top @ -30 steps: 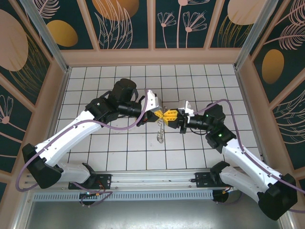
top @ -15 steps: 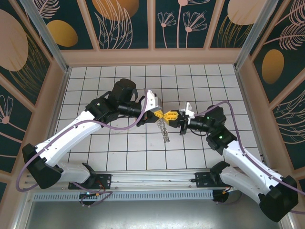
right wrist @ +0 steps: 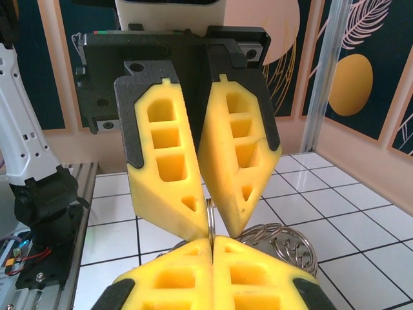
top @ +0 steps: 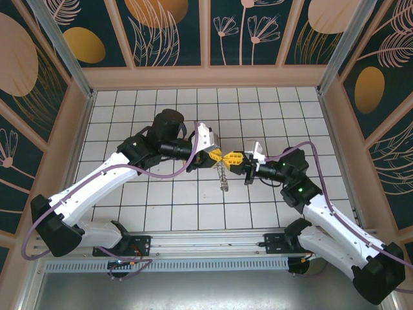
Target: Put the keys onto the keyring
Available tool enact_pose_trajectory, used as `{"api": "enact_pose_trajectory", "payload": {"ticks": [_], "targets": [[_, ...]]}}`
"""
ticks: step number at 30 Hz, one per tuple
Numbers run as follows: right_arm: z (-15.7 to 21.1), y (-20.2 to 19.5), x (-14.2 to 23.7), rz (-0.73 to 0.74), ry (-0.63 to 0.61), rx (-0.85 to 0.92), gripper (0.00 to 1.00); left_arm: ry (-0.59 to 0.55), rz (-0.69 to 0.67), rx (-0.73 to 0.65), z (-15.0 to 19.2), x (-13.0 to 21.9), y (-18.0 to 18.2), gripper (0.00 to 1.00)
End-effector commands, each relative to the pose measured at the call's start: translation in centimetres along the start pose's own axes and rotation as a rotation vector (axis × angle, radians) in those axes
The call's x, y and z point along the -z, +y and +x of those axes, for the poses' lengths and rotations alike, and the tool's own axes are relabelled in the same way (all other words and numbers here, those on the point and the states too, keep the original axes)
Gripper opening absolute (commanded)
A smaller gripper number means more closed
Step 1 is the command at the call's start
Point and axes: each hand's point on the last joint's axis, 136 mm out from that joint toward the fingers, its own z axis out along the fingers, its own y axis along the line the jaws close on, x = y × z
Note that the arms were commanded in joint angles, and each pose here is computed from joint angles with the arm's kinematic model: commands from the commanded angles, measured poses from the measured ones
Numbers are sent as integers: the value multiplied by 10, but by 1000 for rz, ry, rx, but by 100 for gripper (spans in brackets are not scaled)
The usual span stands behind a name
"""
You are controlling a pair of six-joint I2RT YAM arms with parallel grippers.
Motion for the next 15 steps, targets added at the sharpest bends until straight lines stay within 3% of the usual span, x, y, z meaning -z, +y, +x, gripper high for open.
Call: {"api": "enact_pose_trajectory", "payload": {"ticks": [1,2,15], "targets": [[-32,2,6,20,-110,107,0,-8,25,2,0,1,-9,9],[-33,2,6,19,-112,108,0,-7,28,3,1,0,-10,0],[-19,4,3,-2,-48,85,0,10,7,-36,1,4,-8,0]]}}
